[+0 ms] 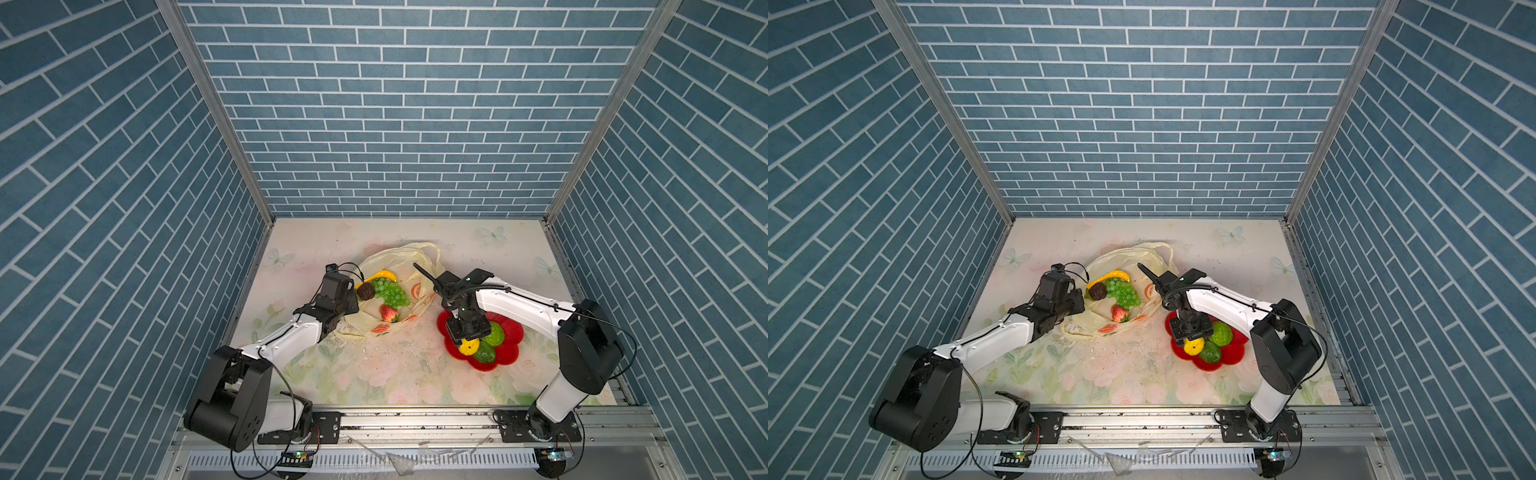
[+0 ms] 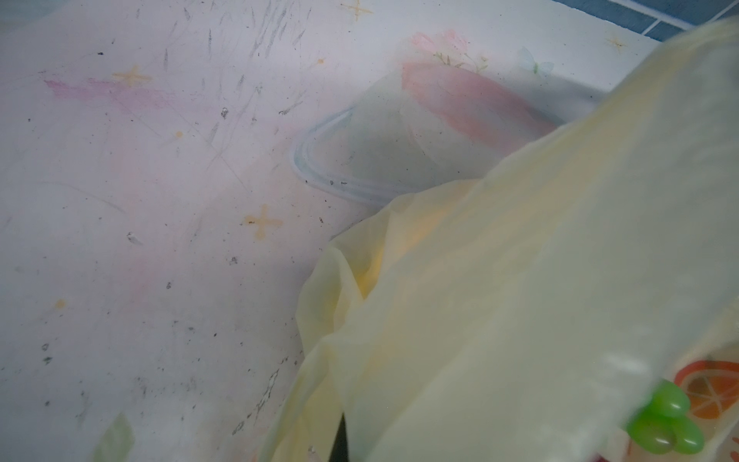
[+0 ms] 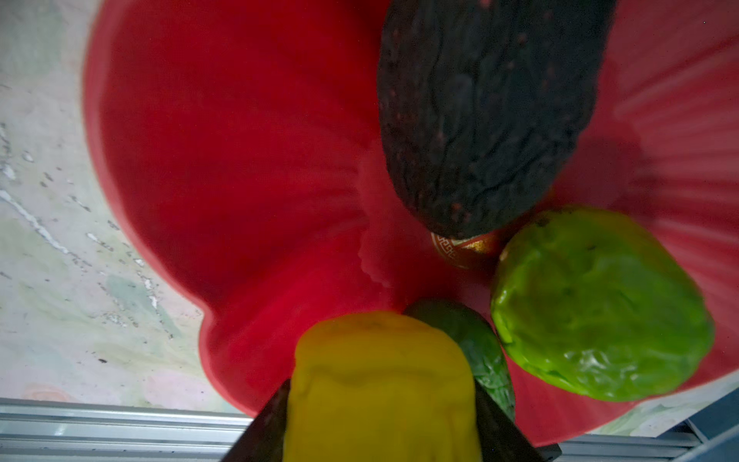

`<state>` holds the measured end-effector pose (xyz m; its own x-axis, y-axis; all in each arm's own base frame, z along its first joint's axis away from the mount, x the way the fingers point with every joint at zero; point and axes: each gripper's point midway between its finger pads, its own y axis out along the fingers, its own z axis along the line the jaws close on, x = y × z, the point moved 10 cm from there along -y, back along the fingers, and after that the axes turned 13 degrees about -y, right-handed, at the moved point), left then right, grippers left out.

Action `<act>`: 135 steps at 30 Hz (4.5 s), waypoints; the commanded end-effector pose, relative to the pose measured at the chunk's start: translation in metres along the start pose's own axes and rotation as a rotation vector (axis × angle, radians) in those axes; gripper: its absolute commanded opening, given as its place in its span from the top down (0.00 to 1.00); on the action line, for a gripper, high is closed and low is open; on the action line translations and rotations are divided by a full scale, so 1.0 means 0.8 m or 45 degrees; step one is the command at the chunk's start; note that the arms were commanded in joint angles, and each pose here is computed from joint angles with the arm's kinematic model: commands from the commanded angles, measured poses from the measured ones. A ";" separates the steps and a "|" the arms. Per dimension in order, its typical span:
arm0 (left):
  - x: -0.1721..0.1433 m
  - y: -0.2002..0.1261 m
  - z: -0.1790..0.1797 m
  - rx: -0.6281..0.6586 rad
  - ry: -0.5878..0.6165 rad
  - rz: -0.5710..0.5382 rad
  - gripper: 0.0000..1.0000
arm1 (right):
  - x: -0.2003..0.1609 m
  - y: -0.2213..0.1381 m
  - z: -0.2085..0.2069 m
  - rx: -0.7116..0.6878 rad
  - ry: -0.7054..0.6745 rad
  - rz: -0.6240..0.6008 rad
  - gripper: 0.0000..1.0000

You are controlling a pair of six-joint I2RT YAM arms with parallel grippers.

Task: Take fruits out of the plastic bag
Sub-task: Place the fruit on the plate, then pick up the fruit from the plastic bag.

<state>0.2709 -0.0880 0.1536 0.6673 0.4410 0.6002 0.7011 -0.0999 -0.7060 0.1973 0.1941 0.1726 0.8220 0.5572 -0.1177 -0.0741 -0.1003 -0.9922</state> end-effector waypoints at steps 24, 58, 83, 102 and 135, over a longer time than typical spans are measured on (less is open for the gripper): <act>0.003 -0.002 0.004 0.027 0.011 -0.020 1.00 | -0.006 0.012 -0.011 -0.071 -0.025 0.102 0.25; 0.002 -0.001 0.003 0.025 0.016 -0.011 1.00 | 0.059 -0.099 0.012 0.098 0.050 -0.491 0.33; 0.003 0.006 0.023 0.046 -0.114 0.027 1.00 | 0.238 -0.068 0.183 0.343 -0.142 -1.083 0.42; 0.003 0.006 0.021 0.008 -0.124 0.038 1.00 | 0.290 -0.027 0.197 0.181 -0.104 -1.082 0.41; 0.004 0.006 0.021 0.003 -0.118 0.035 1.00 | 0.309 0.007 0.205 0.122 -0.126 -0.971 0.46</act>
<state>0.2736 -0.0746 0.1488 0.6604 0.5172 0.5444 0.6857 -0.1198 -0.7179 0.3071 0.4659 0.1364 0.5979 0.5017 0.6252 0.4420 0.4443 -0.7793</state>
